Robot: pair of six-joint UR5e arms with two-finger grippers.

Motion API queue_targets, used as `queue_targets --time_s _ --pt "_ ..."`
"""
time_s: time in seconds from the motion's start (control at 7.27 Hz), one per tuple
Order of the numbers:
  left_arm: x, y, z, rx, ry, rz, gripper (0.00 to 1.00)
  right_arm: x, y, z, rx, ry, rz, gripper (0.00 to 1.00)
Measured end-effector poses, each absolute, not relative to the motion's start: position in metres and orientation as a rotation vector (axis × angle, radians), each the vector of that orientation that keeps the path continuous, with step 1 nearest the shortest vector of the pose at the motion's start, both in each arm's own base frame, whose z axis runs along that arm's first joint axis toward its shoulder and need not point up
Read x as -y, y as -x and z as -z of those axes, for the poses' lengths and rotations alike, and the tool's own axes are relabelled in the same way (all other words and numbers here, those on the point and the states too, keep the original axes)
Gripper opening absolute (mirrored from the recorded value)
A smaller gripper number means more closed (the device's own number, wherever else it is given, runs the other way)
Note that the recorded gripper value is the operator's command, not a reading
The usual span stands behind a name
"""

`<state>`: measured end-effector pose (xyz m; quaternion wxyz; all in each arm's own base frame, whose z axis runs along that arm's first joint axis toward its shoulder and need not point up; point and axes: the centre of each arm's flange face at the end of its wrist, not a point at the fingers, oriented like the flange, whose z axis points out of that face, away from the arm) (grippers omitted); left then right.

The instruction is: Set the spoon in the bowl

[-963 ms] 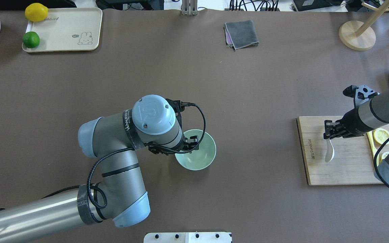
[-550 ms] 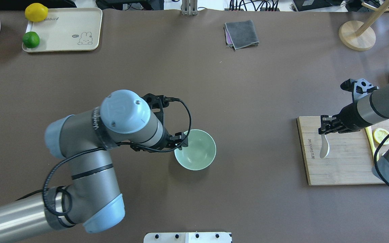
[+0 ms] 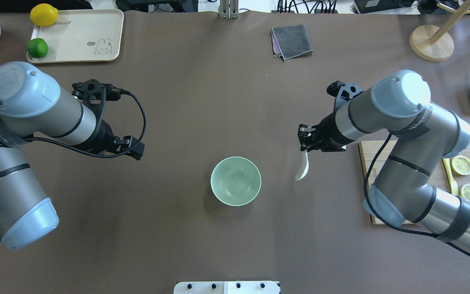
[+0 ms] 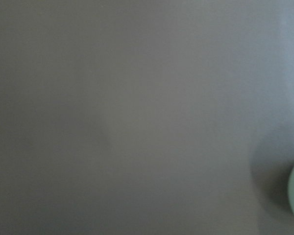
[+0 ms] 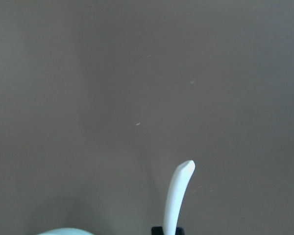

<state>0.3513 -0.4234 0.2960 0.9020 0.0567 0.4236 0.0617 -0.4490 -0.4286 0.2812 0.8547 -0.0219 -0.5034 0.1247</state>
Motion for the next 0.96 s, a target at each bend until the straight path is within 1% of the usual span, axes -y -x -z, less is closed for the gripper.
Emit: queue_targets --time_s 0.14,0.28,0.41,0.55,0.69,0.96 --pt "0.436 -0.324 -0.321 -0.847 -0.141 -0.176 0.97 0.412 0.486 -0.244 1.06 0.04 -0.285 0.0" --pt "0.448 -0.301 -0.338 -0.832 -0.154 -0.208 0.97 0.398 0.512 -0.221 1.063 0.033 -0.302 0.0" --pt "0.455 -0.287 -0.347 -0.83 -0.157 -0.221 0.97 0.391 0.529 -0.21 1.063 0.024 -0.311 0.0" --pt "0.459 -0.28 -0.35 -0.831 -0.158 -0.226 0.97 0.393 0.537 -0.207 1.059 0.012 -0.323 0.97" --pt "0.46 -0.278 -0.349 -0.833 -0.159 -0.227 0.97 0.402 0.535 -0.207 1.053 -0.004 -0.342 1.0" --pt "0.462 -0.275 -0.351 -0.832 -0.159 -0.224 0.97 0.42 0.519 -0.216 1.039 -0.004 -0.365 1.0"
